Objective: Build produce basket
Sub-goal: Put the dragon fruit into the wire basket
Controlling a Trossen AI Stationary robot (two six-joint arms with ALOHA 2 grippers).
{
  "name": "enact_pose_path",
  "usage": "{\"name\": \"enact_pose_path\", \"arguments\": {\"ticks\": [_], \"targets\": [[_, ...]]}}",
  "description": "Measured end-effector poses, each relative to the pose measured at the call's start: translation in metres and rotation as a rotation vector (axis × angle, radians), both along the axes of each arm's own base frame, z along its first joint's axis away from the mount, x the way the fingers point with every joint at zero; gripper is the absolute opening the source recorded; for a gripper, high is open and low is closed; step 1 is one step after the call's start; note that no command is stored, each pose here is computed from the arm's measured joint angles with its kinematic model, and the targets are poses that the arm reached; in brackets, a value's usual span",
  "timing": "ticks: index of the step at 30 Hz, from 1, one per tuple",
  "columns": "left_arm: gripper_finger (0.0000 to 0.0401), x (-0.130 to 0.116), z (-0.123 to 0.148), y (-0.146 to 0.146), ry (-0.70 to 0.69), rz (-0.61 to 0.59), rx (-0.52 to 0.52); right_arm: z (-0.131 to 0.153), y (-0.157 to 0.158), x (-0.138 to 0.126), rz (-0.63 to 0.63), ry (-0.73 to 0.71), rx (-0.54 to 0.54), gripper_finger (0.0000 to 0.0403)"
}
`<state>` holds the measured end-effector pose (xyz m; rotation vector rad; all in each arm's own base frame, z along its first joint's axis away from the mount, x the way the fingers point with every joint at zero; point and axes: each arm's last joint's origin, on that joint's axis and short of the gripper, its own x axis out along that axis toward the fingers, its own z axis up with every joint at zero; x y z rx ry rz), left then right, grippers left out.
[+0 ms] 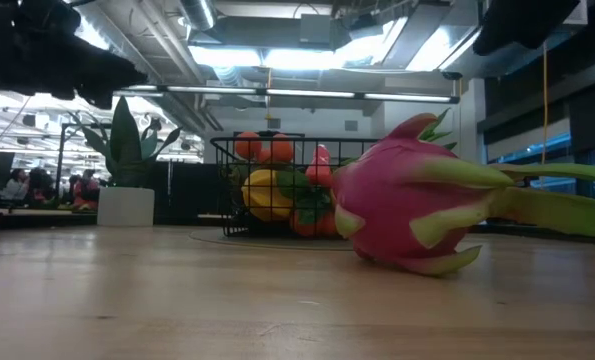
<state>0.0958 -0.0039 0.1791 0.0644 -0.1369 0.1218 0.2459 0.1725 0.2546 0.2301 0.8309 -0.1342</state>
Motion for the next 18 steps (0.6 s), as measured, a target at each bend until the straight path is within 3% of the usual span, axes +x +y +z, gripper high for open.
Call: {"name": "enact_pose_path", "arguments": {"ticks": [5,12,18], "targets": [[0.0173,0.001,-0.006,0.000,0.061,0.000,0.007,0.000,0.008,0.006,0.070,-0.020,0.091,0.0116],[0.0173,0.001,-0.006,0.000,0.059,0.000,0.007,-0.037,0.029,0.029,0.161,0.025,0.113,0.0116],[0.0173,0.001,-0.006,0.000,0.058,0.000,0.007,-0.072,0.034,0.034,0.011,0.177,0.161,0.0116]]}}
